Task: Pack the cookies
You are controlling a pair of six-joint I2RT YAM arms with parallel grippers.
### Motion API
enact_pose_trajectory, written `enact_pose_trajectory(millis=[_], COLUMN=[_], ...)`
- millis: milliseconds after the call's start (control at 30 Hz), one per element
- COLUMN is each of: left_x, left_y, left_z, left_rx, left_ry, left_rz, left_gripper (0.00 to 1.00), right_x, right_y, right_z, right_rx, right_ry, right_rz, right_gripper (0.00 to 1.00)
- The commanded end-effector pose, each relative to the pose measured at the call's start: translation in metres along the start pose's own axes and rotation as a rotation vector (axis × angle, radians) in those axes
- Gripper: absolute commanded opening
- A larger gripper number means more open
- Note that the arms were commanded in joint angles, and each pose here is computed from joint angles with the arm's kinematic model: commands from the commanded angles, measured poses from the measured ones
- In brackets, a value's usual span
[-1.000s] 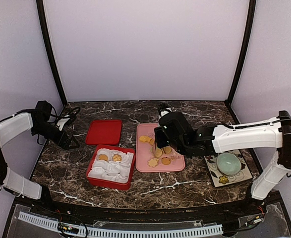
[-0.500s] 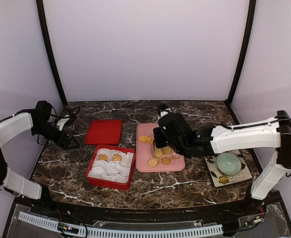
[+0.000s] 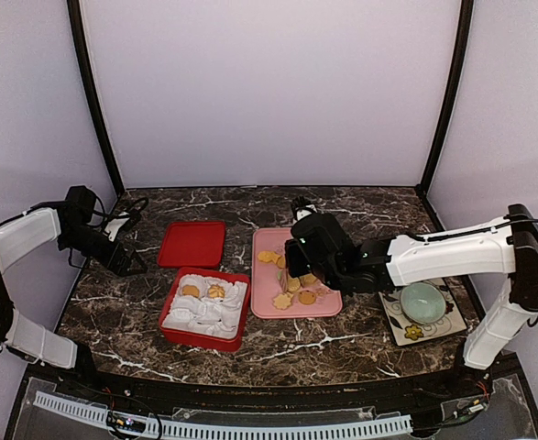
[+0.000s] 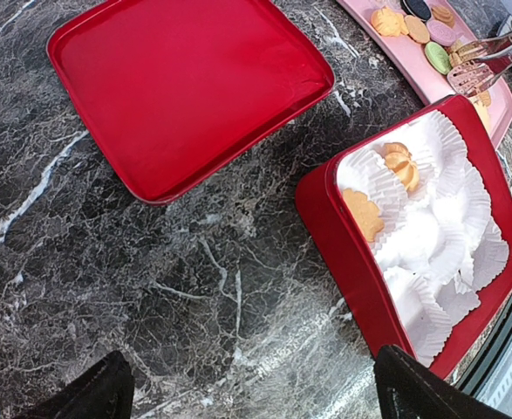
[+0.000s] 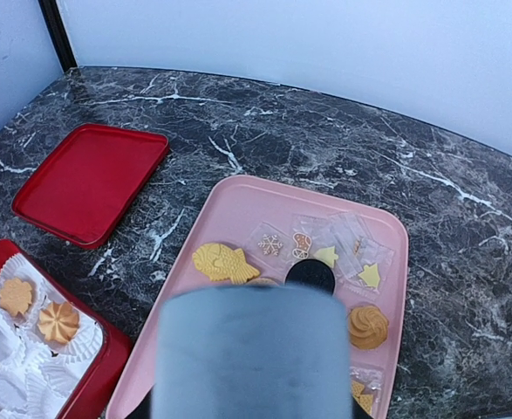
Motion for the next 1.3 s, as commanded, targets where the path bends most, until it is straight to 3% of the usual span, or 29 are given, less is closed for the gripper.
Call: enact_pose_trajectory(millis=[0,267,600,867,1267], left_x=[-0.005,-0.006,-0.006,-0.008,-0.008], left_y=[-0.004,-0.004,-0.003,-0.003,-0.002], left_z=[-0.011,-0.011,-0.011,-0.011,-0.013], left_rx=[-0.003,0.0,-0.006,-0.002,-0.012], left_ry=[-0.027,-0.03,-0.027,-0.028,-0.03], left_rz=[0.002,0.001,-0.001,-0.005,0.005], left_gripper=[0.99,0.99,0.99,0.99,0.99], right_x=[-0.014,-0.042,-0.103,-0.087,-0.072], right_y=[-0.002,0.006,0.059,0.111,0.127], right_z=[-0.002,-0.016,-0.067,-0.06,-0.038], right_rx=[0.013,-0.017,-0.153,-0.242,-0.237], right_ry=[-0.047,-0.103,-0.24,-0.201,-0.168], right_rz=[0.027,0.018,-0.03,-0.087,-0.118], right_gripper=[0.27,0.19,0.19,0.19,0.2])
Point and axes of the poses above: each gripper's point midway between its finger pads, its own z axis out along the fingers, its own y axis along the line the jaws close on, x = y × z, the point moved 6 cm from there along -z, back along the fingers, and after that the axes turned 4 degrees about -z, right-handed, at the moved point
